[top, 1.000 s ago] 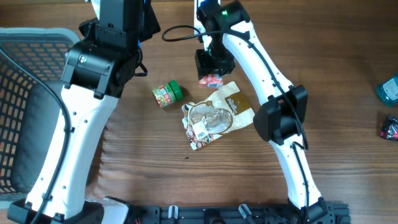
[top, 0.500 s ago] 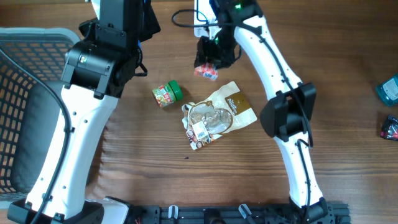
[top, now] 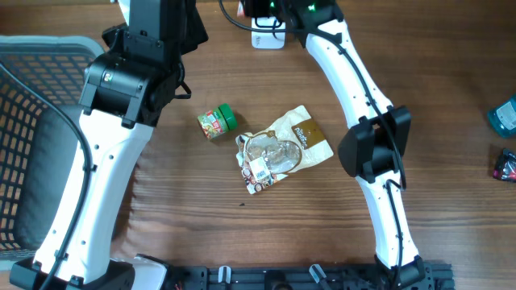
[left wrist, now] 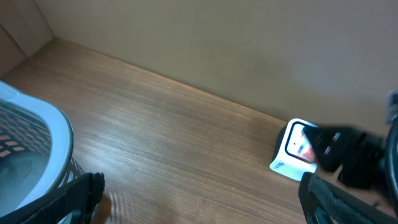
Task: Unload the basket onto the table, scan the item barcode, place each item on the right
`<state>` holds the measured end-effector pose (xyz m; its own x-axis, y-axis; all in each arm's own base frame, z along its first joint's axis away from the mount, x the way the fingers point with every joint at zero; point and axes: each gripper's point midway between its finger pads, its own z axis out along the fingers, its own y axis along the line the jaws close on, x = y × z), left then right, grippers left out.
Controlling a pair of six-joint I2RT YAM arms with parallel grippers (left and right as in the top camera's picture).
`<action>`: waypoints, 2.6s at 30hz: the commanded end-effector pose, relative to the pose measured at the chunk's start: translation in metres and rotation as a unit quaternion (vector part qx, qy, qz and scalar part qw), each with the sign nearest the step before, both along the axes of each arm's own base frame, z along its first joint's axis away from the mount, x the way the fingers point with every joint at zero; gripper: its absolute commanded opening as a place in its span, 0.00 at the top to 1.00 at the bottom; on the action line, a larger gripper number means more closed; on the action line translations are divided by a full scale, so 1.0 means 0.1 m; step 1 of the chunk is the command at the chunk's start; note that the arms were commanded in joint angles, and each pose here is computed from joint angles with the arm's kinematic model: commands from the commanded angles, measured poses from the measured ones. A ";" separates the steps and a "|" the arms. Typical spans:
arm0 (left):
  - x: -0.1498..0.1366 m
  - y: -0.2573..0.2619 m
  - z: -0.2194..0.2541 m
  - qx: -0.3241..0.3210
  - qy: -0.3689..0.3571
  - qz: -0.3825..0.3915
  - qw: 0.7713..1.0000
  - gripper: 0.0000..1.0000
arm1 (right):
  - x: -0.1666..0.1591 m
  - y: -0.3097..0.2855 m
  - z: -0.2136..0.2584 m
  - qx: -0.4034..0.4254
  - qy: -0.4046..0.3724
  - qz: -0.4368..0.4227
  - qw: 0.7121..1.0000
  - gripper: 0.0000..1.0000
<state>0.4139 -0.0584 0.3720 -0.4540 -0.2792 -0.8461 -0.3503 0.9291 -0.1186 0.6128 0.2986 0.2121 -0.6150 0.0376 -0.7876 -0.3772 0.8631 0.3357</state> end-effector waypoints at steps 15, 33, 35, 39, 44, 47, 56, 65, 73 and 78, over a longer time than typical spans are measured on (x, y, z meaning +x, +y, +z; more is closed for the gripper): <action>-0.05 0.06 0.12 -0.004 -0.017 0.012 1.000 0.00 | 0.62 -0.11 -0.50 -0.134 -0.166 -0.014 0.977 0.52; -0.05 0.06 0.12 -0.004 -0.017 0.012 1.000 0.00 | 0.77 -0.27 -0.64 -0.147 -0.196 -0.016 0.969 0.57; -0.05 0.06 0.12 -0.004 -0.017 0.012 1.000 0.00 | 0.78 -0.26 -0.69 -0.145 -0.200 -0.017 0.969 0.56; -0.05 0.06 0.12 -0.004 -0.017 0.012 1.000 0.00 | 0.82 -0.24 -0.77 -0.141 -0.210 -0.017 0.967 0.51; -0.05 0.06 0.12 -0.004 -0.017 0.012 1.000 0.00 | 0.87 -0.22 -0.87 -0.137 -0.223 -0.019 0.965 0.44; -0.05 0.06 0.12 -0.004 -0.017 0.012 1.000 0.00 | 0.88 -0.22 -0.89 -0.136 -0.227 -0.020 0.964 0.43; -0.05 0.06 0.12 -0.004 -0.017 0.012 1.000 0.00 | 0.89 -0.21 -1.03 -0.138 -0.227 -0.019 0.964 0.43; -0.05 0.06 0.12 -0.004 -0.017 0.012 1.000 0.00 | 0.90 -0.20 -1.13 -0.148 -0.232 -0.014 0.961 0.43; -0.05 0.06 0.12 -0.004 -0.017 0.012 1.000 0.00 | 0.89 -0.16 -1.12 -0.152 -0.237 -0.015 0.959 0.42; -0.05 0.06 0.12 -0.004 -0.017 0.012 1.000 0.00 | 0.87 -0.14 -1.01 -0.167 -0.242 -0.020 0.956 0.42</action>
<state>0.4139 -0.0584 0.3720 -0.4540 -0.2792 -0.8461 -0.3503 0.9291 -0.1186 0.7032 0.2797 0.1236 -0.1597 -0.2144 -0.9636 -0.3947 0.9086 -0.1368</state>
